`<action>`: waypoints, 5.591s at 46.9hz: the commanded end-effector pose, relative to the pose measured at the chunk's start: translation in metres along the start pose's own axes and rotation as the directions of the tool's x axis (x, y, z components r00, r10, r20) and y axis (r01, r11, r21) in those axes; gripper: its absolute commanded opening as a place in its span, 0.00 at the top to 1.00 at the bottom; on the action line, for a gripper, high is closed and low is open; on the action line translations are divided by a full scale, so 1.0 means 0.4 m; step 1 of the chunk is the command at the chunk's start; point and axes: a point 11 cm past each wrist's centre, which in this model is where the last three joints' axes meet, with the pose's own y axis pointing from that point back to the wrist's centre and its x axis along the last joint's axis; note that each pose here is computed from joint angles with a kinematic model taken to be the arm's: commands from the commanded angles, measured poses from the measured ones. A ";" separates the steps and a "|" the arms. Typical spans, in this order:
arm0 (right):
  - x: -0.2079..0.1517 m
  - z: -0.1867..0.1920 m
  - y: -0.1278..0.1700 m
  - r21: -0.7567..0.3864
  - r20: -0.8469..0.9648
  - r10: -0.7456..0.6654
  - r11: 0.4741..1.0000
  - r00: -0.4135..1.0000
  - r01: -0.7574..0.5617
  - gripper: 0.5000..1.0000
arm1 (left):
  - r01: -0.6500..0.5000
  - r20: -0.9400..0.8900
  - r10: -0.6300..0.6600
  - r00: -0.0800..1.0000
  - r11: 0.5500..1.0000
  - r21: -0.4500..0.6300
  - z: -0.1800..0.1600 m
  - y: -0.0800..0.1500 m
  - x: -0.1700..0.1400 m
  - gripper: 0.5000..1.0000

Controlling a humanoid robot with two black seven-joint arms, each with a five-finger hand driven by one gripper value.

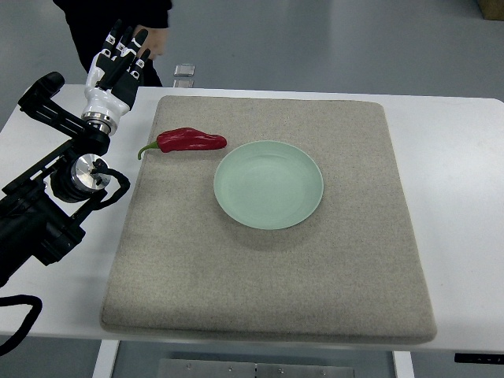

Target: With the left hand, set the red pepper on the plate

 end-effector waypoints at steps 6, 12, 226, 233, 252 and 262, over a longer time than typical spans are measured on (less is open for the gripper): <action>0.000 0.000 0.000 -0.001 0.000 0.000 1.000 1.000 0.000 0.14 | 0.003 -0.001 -0.003 1.000 1.000 -0.001 0.001 -0.001 -0.002 0.01; 0.000 0.000 0.000 -0.001 0.000 0.000 1.000 1.000 0.000 0.14 | 0.003 -0.001 -0.003 1.000 1.000 -0.001 0.001 -0.001 -0.002 0.01; 0.000 0.000 0.000 -0.001 0.000 0.000 1.000 1.000 0.000 0.14 | 0.033 0.893 -0.433 -0.120 0.898 0.439 -0.030 0.006 0.039 0.27; 0.000 0.000 0.000 -0.001 0.000 0.000 1.000 1.000 0.000 0.14 | 0.053 0.888 -0.445 -0.115 0.890 0.453 -0.035 0.012 0.023 0.26; 0.000 0.000 0.000 -0.001 0.000 0.000 1.000 1.000 0.000 0.14 | 0.109 0.886 -0.445 -0.130 0.882 0.459 0.039 0.022 -0.019 0.25; 0.000 0.002 0.000 -0.002 0.000 0.000 1.000 1.000 0.000 0.14 | 0.095 0.869 -0.470 -0.154 0.869 0.486 0.033 0.039 -0.003 0.26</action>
